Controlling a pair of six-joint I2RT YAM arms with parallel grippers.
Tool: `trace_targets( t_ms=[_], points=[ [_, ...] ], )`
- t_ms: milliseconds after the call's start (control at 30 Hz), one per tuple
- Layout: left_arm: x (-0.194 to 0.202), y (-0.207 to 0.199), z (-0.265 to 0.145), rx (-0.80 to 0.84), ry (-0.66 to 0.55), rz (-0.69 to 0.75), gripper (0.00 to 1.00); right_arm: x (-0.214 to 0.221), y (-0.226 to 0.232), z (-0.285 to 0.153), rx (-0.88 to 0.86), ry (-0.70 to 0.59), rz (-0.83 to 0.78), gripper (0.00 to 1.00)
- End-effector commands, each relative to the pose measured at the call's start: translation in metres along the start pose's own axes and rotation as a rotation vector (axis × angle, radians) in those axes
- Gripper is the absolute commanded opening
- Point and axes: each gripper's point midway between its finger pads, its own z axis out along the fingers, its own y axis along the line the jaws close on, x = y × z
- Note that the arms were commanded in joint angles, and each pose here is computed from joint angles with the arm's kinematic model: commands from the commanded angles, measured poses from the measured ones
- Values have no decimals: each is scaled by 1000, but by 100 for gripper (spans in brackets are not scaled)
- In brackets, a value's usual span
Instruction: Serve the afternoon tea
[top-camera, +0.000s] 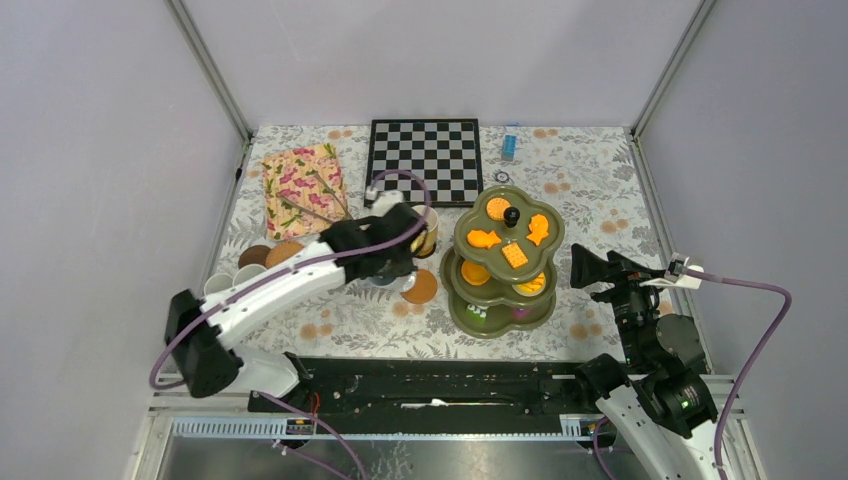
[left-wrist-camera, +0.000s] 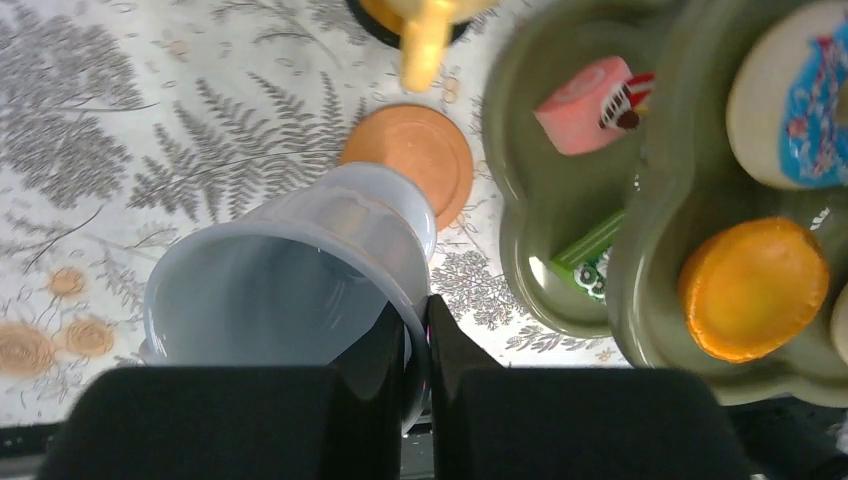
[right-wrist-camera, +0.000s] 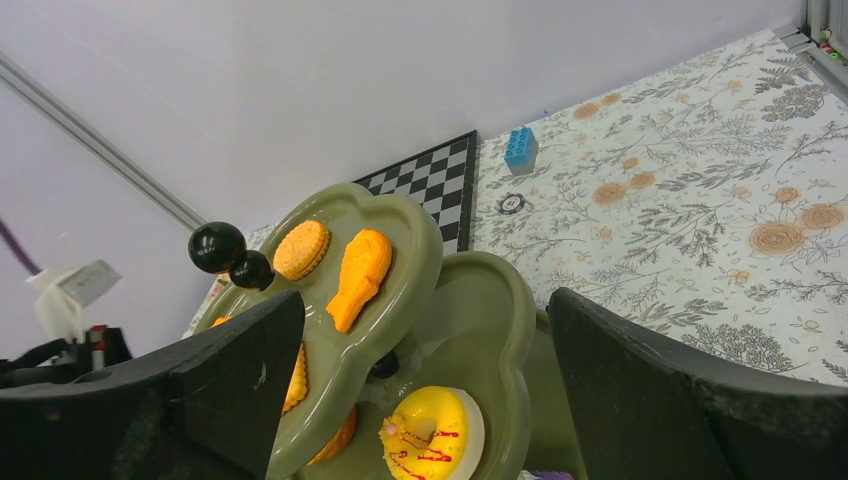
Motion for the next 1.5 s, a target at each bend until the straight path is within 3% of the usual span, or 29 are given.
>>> trace_targets(
  t_ms=[0,467,1467],
  points=[
    [2,-37,6,38,-49,191,0,-14,8,-1,-26,-43,30,98],
    [11,-72,48,51,-74,269,0,-15,8,-3,-22,-39,27,98],
    [19,-59,67,-39,-56,316,0,-15,3,-2,1,-39,10,98]
  ],
)
